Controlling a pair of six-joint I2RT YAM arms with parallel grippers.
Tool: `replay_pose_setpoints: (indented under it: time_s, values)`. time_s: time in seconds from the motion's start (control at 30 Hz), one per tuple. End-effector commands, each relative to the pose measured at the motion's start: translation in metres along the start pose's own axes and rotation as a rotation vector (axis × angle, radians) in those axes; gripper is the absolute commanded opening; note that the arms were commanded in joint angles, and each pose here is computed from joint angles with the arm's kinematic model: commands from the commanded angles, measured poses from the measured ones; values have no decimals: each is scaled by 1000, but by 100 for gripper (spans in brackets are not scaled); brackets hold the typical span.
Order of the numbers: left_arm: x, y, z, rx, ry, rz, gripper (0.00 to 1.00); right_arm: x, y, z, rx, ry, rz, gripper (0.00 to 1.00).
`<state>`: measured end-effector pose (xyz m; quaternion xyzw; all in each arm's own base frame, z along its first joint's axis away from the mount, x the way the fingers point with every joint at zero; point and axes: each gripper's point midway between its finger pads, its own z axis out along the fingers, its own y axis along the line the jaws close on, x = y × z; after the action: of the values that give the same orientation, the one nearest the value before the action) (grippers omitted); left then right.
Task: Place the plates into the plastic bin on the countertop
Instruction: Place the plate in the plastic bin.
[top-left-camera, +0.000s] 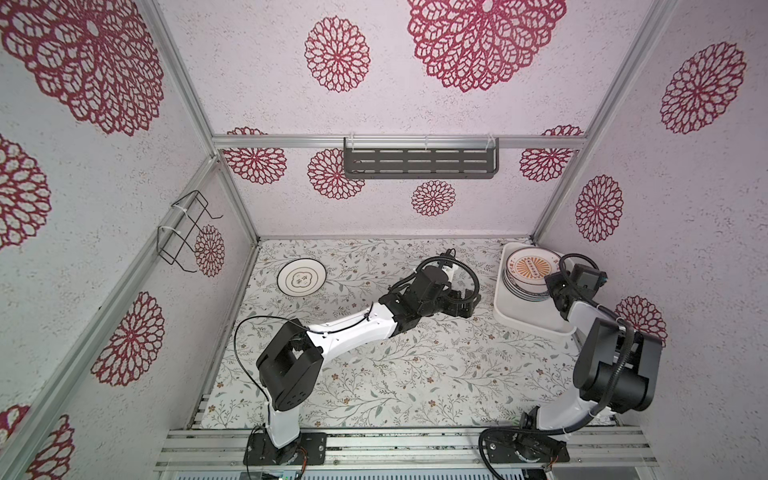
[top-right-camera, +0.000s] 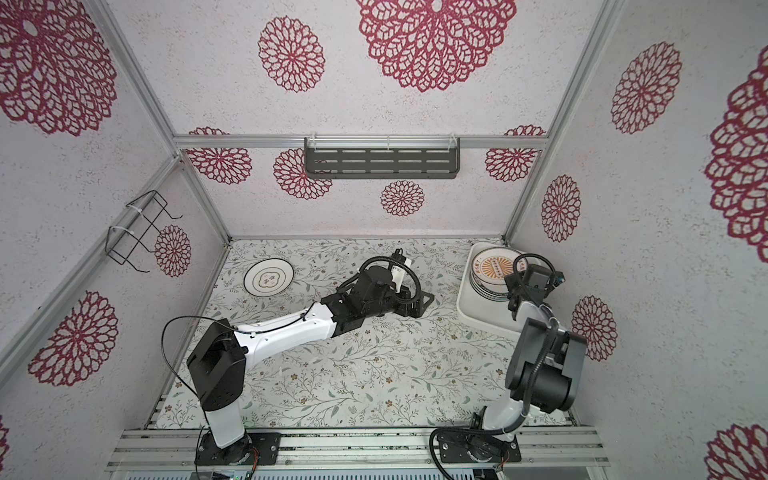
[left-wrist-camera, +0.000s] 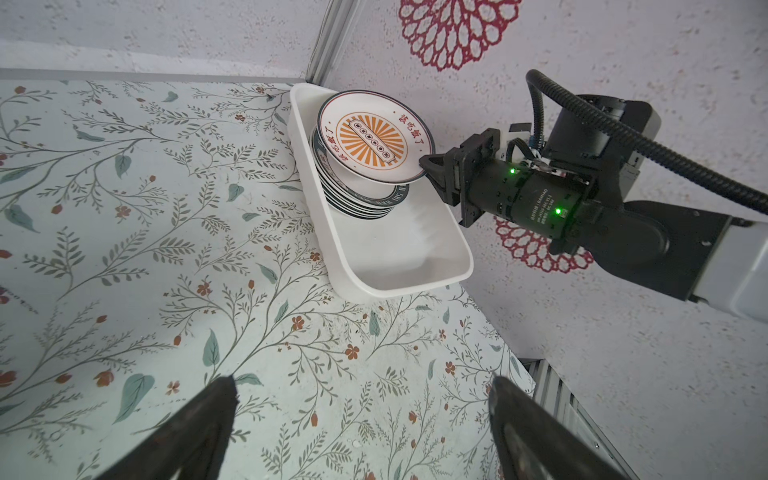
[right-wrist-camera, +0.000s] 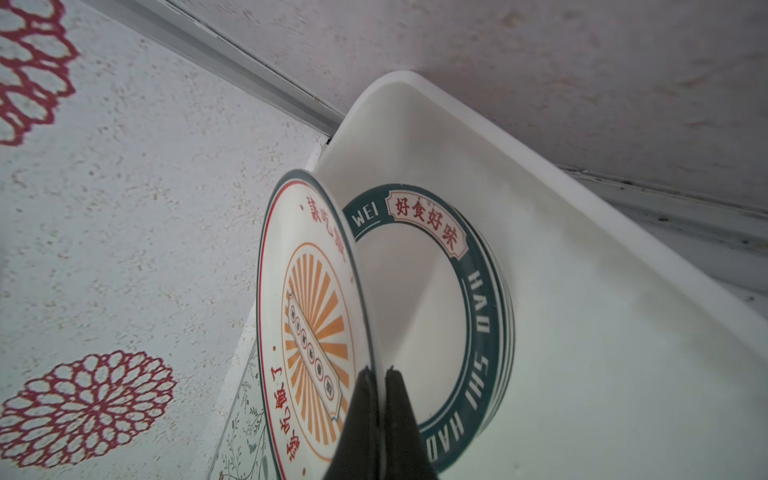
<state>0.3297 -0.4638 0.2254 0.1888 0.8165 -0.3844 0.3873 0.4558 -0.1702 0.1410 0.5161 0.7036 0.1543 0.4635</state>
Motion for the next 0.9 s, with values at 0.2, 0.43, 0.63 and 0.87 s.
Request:
replay_pose_setpoints:
  time_s: [0.2, 0.43, 0.63, 0.87]
  values:
    - [1, 2, 3, -19, 8, 36, 97, -21, 19, 18, -36, -42, 18, 0]
    - [-1, 9, 0, -52, 3, 41, 97, -10, 9, 17, -10, -16, -10, 0]
    - [-7, 30, -12, -128, -20, 18, 97, -5, 2, 9, 18, -7, -30, 8]
    - [-15, 73, -39, -256, -47, -46, 97, -1, 2, 3, 27, 16, -65, 47]
